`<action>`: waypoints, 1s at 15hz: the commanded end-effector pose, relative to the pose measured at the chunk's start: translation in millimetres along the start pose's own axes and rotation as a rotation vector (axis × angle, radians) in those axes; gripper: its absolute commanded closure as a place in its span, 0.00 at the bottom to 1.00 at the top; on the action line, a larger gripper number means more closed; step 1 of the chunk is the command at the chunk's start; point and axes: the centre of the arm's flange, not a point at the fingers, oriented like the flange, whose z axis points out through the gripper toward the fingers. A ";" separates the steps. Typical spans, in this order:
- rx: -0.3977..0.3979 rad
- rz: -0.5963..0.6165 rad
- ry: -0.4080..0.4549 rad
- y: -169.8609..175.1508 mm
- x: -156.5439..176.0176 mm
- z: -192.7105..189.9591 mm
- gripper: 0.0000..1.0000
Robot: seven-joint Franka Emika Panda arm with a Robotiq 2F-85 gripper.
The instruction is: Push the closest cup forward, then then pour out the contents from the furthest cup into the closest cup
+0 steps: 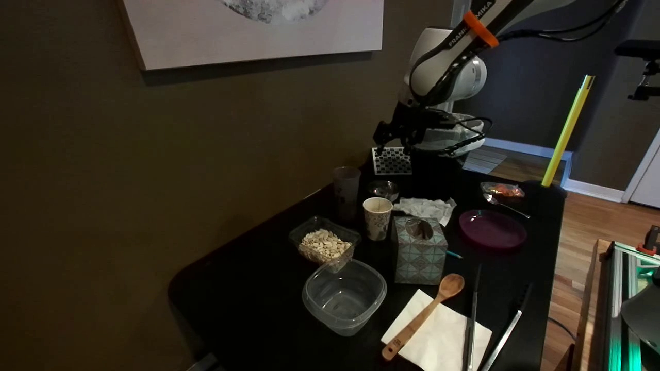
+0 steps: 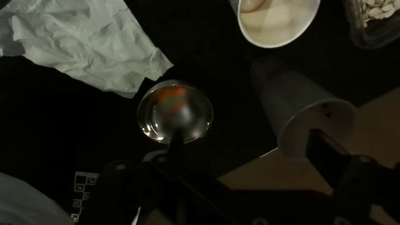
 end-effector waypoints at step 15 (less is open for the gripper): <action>0.032 -0.137 -0.127 -37.4 71.4 92.6 0.00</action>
